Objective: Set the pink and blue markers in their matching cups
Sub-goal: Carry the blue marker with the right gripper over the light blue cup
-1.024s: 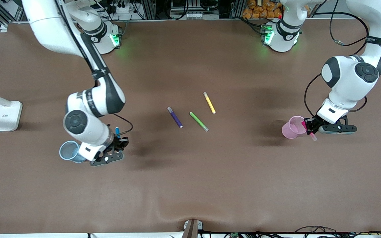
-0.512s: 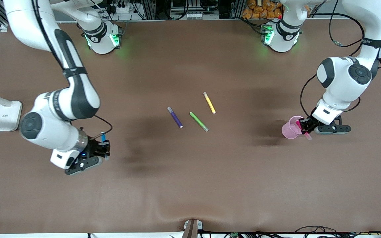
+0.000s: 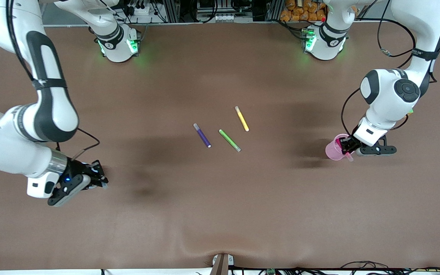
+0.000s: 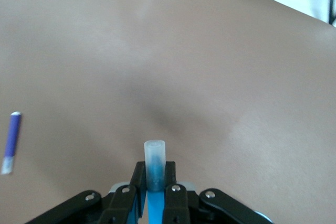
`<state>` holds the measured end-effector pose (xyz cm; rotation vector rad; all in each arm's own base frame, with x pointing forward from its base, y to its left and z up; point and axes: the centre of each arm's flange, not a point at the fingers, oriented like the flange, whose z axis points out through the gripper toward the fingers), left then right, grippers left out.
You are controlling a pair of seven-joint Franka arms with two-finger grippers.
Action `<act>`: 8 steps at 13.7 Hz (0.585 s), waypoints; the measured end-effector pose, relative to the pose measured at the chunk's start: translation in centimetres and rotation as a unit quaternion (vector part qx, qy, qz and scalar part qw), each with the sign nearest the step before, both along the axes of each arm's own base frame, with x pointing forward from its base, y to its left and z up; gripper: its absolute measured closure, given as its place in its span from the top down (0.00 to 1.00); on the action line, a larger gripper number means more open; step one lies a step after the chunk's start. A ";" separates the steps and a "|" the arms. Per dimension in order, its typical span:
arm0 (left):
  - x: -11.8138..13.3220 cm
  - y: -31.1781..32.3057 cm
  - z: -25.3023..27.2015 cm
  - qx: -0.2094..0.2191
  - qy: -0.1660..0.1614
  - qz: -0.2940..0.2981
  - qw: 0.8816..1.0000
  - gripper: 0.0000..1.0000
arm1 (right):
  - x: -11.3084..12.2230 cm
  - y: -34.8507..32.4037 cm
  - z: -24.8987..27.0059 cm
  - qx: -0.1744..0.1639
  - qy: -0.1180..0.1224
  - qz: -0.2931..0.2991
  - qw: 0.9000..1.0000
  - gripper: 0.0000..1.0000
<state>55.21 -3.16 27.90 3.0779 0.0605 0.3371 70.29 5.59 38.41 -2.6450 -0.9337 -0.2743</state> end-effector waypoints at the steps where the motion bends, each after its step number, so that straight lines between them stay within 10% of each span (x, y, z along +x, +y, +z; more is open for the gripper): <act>1: 0.0 0.0 -0.1 0.000 0.001 0.000 1.000 0.22 | 0.0 -0.8 0.5 0.014 -0.010 0.015 1.000 0.17; 8: 1.3 -0.1 1.9 0.000 0.002 -0.001 1.000 0.89 | 0.1 -8.1 2.4 0.070 -0.097 0.095 0.988 0.17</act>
